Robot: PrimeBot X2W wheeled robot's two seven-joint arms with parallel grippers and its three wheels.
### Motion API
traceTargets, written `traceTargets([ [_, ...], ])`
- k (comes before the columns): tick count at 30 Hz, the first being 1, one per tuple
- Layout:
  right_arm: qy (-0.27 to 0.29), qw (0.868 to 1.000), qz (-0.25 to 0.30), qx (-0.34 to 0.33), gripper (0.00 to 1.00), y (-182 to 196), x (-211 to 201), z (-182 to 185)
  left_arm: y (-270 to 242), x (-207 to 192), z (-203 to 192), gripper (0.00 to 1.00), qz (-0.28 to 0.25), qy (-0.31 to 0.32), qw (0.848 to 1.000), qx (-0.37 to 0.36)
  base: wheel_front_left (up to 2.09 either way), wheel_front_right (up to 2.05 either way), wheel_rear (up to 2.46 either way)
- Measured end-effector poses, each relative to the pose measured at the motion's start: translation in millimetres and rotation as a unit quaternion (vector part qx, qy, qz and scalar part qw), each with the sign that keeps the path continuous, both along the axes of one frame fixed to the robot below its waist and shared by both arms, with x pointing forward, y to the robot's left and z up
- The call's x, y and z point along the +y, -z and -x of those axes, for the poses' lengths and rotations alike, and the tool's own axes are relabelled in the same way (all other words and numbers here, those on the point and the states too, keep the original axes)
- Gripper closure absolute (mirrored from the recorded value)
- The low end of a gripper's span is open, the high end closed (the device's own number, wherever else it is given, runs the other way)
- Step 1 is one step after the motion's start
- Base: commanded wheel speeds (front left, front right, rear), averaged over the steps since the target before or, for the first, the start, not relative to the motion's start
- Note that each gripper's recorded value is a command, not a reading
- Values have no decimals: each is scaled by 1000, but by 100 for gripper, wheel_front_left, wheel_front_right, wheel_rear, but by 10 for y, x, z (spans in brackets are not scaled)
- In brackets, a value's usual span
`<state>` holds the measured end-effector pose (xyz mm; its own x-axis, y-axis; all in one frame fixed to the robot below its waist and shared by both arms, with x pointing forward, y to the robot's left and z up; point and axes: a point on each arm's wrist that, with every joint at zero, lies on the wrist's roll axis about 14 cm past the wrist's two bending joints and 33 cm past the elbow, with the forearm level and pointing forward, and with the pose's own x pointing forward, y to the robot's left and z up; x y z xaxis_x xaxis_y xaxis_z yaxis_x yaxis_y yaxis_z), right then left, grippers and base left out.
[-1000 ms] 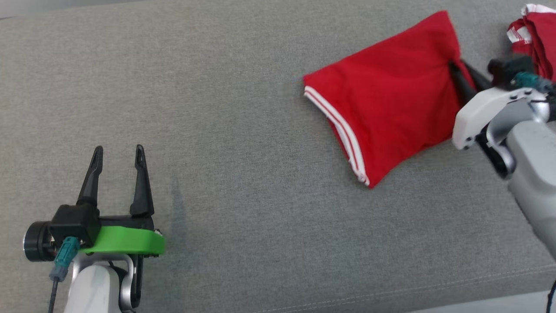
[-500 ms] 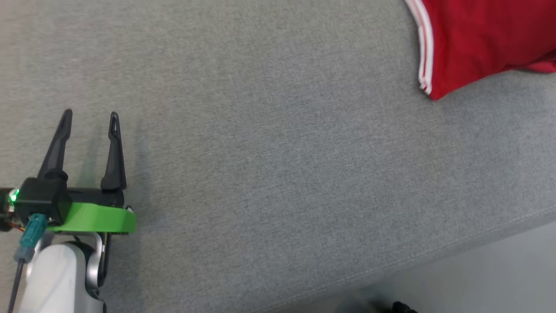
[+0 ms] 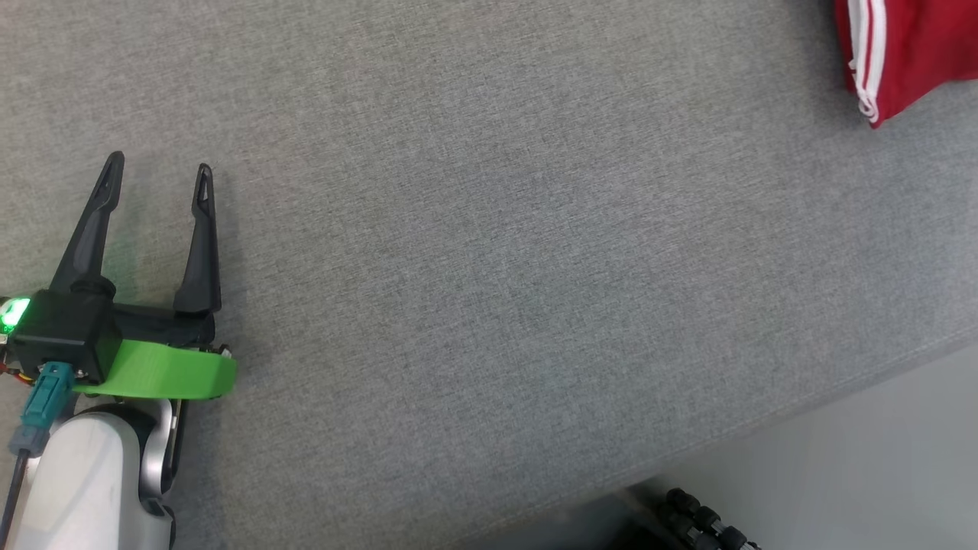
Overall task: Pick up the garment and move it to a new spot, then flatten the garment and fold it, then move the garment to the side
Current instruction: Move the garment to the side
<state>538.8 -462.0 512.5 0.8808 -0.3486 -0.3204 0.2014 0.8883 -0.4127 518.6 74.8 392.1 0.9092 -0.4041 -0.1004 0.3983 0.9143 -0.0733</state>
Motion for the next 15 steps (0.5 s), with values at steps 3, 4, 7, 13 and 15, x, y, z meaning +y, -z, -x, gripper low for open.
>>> traceTargets([
  [3, 15, 1000, 7, 11, 9, 82, -81, 20, -6, 47, 1, 0, -3, -6, 1000, -1, 0, 0, 0],
  [4, 19, 1000, 6, 11, 0, 100, -96, 21, -4, 56, 4, 0, -3, -7, 1000, 0, 0, 0, 0],
  [7, 17, 1000, 19, -8, 0, 40, -114, -30, -11, 95, 7, 0, -5, -13, 1000, -1, 0, 0, 0],
  [13, -25, 997, 31, -59, 0, -138, 122, -193, -86, 150, 30, 0, -3, -24, 1000, -7, 0, 0, 0],
  [15, -40, 995, 27, -84, 0, -228, 233, -238, -127, 163, 50, 0, 4, -30, 999, -10, 0, 0, 0],
])
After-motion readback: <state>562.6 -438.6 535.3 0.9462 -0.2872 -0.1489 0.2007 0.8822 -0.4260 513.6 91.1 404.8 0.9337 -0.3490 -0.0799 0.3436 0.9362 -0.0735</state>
